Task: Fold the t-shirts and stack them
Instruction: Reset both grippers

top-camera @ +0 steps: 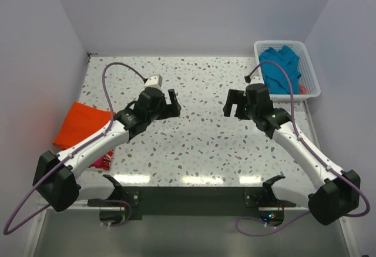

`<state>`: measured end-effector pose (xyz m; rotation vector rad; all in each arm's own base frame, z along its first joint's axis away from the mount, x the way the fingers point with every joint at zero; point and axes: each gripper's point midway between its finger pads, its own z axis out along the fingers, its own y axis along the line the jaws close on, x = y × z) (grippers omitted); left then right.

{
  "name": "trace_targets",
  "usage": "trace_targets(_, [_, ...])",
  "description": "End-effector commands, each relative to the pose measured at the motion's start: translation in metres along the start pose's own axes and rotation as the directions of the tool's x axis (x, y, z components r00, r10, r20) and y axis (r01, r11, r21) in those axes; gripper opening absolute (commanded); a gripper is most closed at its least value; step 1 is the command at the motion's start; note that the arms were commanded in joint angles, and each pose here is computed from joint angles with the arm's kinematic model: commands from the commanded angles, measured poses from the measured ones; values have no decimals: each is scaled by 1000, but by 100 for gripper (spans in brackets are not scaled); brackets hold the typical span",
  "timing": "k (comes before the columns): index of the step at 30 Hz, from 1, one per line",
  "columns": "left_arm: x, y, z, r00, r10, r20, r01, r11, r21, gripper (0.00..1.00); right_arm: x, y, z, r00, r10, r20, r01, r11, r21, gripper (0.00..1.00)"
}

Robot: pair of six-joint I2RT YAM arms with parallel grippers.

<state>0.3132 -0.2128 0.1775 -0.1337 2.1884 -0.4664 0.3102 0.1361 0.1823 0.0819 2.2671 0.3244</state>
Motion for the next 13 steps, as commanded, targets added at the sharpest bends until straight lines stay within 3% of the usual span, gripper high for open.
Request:
trace_targets(1, [-14, -21, 0, 997, 42, 57, -48, 992, 113, 94, -9, -14, -9, 996, -7, 86, 2, 999, 51, 98])
trace_targets(13, [-14, -25, -9, 994, 83, 66, -93, 983, 160, 95, -2, -28, -11, 994, 5, 111, -16, 995, 99, 99])
